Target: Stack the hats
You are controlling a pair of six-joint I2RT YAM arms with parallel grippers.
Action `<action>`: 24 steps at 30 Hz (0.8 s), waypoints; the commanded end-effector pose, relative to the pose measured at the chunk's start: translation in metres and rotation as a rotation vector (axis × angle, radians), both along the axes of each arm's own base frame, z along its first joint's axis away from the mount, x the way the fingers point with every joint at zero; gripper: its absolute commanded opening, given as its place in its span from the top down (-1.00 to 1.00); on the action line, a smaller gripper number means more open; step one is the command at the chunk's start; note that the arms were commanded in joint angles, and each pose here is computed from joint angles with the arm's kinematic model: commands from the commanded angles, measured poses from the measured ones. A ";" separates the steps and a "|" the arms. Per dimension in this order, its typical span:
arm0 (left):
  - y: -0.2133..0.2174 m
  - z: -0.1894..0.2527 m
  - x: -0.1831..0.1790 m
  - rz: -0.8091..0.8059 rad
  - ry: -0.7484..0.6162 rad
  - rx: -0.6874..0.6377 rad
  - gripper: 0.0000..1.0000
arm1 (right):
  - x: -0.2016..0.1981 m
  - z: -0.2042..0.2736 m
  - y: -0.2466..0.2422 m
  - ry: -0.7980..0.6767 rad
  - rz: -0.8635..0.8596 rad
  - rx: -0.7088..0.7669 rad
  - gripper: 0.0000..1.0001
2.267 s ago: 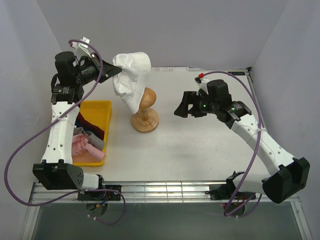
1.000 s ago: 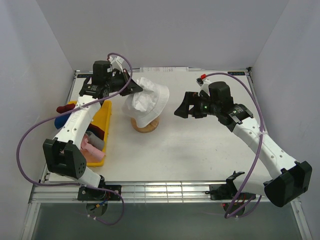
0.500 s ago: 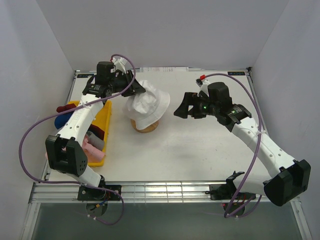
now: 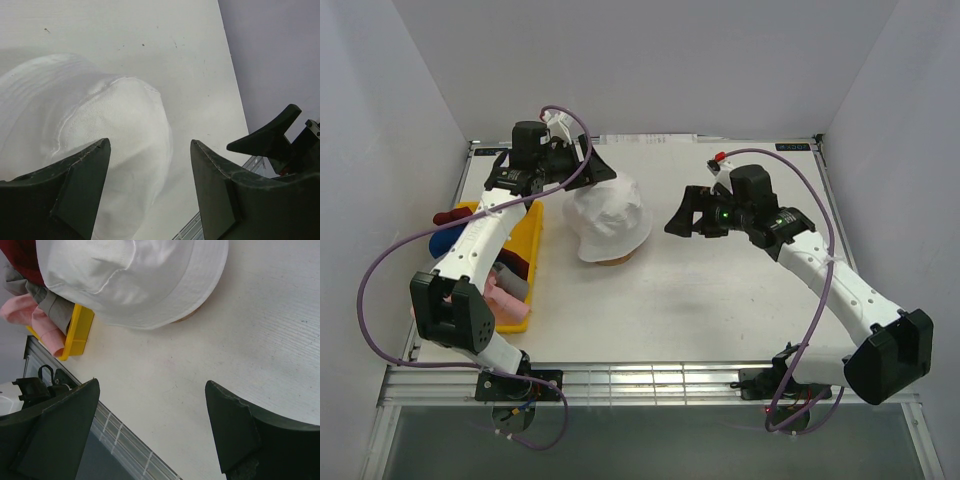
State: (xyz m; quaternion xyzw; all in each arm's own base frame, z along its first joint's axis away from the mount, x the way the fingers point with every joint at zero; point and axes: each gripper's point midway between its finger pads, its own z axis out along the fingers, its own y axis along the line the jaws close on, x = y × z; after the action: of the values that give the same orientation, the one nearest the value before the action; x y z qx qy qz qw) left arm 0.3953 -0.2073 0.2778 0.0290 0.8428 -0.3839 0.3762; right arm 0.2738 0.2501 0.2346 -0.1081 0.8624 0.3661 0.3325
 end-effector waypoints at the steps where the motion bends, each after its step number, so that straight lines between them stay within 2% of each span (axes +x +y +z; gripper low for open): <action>1: 0.008 0.008 -0.005 0.032 -0.029 0.040 -0.53 | 0.007 0.009 0.006 -0.031 0.011 0.033 -0.82; 9: 0.033 -0.007 0.005 0.190 0.017 0.127 -0.54 | 0.011 0.009 0.009 -0.032 0.022 0.031 -0.82; 13: 0.030 -0.022 0.005 0.179 0.058 0.128 -0.51 | 0.011 0.009 0.009 -0.035 0.024 0.025 -0.82; 24: 0.036 -0.021 0.006 0.203 0.049 0.145 -0.50 | 0.010 0.008 0.008 -0.038 0.024 0.019 -0.82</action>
State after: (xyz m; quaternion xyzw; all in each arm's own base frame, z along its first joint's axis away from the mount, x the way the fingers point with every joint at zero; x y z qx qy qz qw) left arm 0.4080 -0.1761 0.2587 -0.0362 0.8695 -0.2955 0.3942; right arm 0.2780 0.2541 0.2227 -0.1101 0.8684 0.3637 0.3185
